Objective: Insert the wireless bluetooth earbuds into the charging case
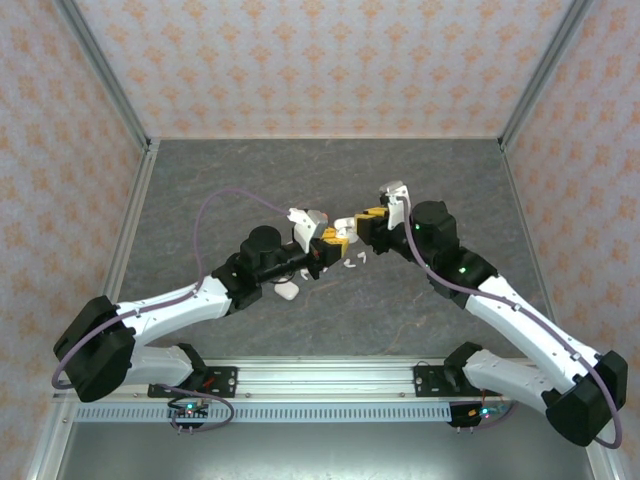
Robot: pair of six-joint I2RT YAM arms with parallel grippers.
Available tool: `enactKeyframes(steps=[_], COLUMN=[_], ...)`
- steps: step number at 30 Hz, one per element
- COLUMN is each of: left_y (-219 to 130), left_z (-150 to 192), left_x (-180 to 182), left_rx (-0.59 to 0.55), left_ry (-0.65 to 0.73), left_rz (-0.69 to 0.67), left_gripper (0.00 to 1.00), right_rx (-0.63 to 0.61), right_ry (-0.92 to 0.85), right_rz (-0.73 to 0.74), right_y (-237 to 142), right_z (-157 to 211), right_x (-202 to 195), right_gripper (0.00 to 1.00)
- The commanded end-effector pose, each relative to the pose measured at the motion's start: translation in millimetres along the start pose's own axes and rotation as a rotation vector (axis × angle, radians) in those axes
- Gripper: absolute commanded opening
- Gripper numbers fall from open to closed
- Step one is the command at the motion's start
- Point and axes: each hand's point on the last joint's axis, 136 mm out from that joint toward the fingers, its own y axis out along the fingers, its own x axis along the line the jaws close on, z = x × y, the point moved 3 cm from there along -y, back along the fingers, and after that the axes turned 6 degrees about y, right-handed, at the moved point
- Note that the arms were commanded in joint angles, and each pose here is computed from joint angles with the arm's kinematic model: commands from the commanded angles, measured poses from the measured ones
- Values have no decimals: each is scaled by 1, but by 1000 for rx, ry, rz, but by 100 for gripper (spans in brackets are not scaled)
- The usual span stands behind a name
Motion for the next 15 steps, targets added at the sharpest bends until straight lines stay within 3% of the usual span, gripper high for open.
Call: enactKeyframes(steps=[1,15], left_y=[2,2], left_z=[-24,-26], left_x=[-10,-11], left_rx=[-75,-80], left_ry=[10,15], left_rz=[43,42], left_gripper=[0,0], right_rx=[-29,31], right_ry=[-29,-21], right_rz=[11,-2], right_y=[2,7], right_z=[-4,11], right_x=[0,-1], right_gripper=[26,26])
